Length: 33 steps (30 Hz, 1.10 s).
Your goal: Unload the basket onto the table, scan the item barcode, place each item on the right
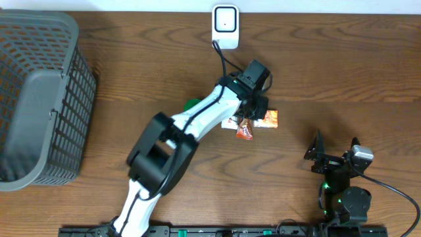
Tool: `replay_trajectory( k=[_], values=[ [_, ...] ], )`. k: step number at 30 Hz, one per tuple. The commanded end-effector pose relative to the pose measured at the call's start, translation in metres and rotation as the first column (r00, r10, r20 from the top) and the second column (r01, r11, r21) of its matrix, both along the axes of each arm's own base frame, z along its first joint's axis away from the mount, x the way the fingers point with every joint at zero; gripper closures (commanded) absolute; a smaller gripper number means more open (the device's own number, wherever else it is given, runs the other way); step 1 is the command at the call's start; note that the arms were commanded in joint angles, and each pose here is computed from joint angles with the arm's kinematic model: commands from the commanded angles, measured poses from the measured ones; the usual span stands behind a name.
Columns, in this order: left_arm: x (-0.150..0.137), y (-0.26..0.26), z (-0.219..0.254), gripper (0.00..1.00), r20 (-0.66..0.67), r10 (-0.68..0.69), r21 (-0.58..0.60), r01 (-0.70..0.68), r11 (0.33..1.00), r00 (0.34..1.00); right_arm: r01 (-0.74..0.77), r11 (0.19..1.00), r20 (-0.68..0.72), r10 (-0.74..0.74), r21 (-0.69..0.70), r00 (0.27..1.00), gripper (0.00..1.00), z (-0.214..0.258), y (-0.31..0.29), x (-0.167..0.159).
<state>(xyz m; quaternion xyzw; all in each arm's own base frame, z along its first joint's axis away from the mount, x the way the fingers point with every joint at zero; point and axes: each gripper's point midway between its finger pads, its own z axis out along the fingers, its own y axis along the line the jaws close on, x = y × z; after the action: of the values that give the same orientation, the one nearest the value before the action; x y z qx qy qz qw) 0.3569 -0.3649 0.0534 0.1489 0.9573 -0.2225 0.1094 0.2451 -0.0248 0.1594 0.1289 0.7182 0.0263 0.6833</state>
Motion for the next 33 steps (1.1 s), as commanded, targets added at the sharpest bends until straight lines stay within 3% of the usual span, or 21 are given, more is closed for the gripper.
replay_trajectory(
  k=[1, 3, 6, 7, 9, 13, 17, 20, 23, 28, 33],
  values=[
    [0.019, 0.008, 0.105, 0.92, 0.246, 0.031, -0.064, -0.015, 0.998, 0.969, 0.006, 1.000, -0.001, -0.006, 0.007, 1.000, 0.01, -0.001, -0.001, 0.000],
    [0.026, 0.026, 0.154, 0.83, 0.372, 0.092, -0.073, -0.070, 0.995, 0.924, 0.006, 1.000, -0.001, -0.006, 0.007, 1.000, 0.01, -0.001, -0.001, 0.000],
    [0.032, 0.062, 0.227, 0.47, 0.559, 0.179, -0.080, -0.163, 0.983, 0.810, 0.006, 1.000, -0.001, -0.006, 0.007, 1.000, 0.01, -0.001, -0.001, 0.000],
    [0.033, 0.079, 0.253, 0.27, 0.623, 0.214, -0.084, -0.208, 0.974, 0.752, 0.006, 1.000, -0.001, -0.006, 0.007, 1.000, 0.01, -0.001, -0.001, 0.000],
    [0.032, 0.115, 0.304, 0.16, 0.742, 0.264, -0.091, -0.297, 0.950, 0.617, 0.006, 1.000, -0.001, -0.006, 0.007, 1.000, 0.01, -0.001, -0.001, 0.000],
    [0.018, 0.198, 0.405, 0.15, 0.916, 0.262, -0.104, -0.450, 0.887, 0.304, 0.006, 1.000, -0.001, -0.006, 0.007, 1.000, 0.01, -0.001, -0.001, 0.000],
    [0.002, 0.285, 0.460, 0.11, 0.965, 0.238, -0.119, -0.622, 0.774, 0.111, 0.006, 1.000, -0.001, -0.006, 0.007, 1.000, 0.01, -0.001, -0.001, 0.000],
    [-0.013, 0.353, 0.474, 0.08, 0.974, 0.220, -0.110, -0.741, 0.662, 0.052, 0.006, 1.000, -0.001, -0.006, 0.007, 1.000, 0.01, -0.001, -0.001, 0.000],
    [-0.037, 0.395, 0.491, 0.08, 0.954, 0.296, -0.217, -0.773, 0.596, -0.039, 0.006, 1.000, -0.001, -0.006, 0.007, 1.000, 0.01, -0.001, -0.001, 0.000],
    [-0.097, 0.408, 0.501, 0.08, 0.953, 0.301, -0.236, -0.737, 0.633, -0.046, 0.006, 1.000, -0.001, -0.006, 0.007, 1.000, 0.01, -0.001, -0.001, 0.000],
    [-0.165, 0.423, 0.512, 0.08, 0.926, 0.345, -0.348, -0.701, 0.622, -0.154, 0.006, 1.000, -0.001, -0.006, 0.007, 1.000, 0.01, -0.001, -0.001, 0.000]
  ],
)
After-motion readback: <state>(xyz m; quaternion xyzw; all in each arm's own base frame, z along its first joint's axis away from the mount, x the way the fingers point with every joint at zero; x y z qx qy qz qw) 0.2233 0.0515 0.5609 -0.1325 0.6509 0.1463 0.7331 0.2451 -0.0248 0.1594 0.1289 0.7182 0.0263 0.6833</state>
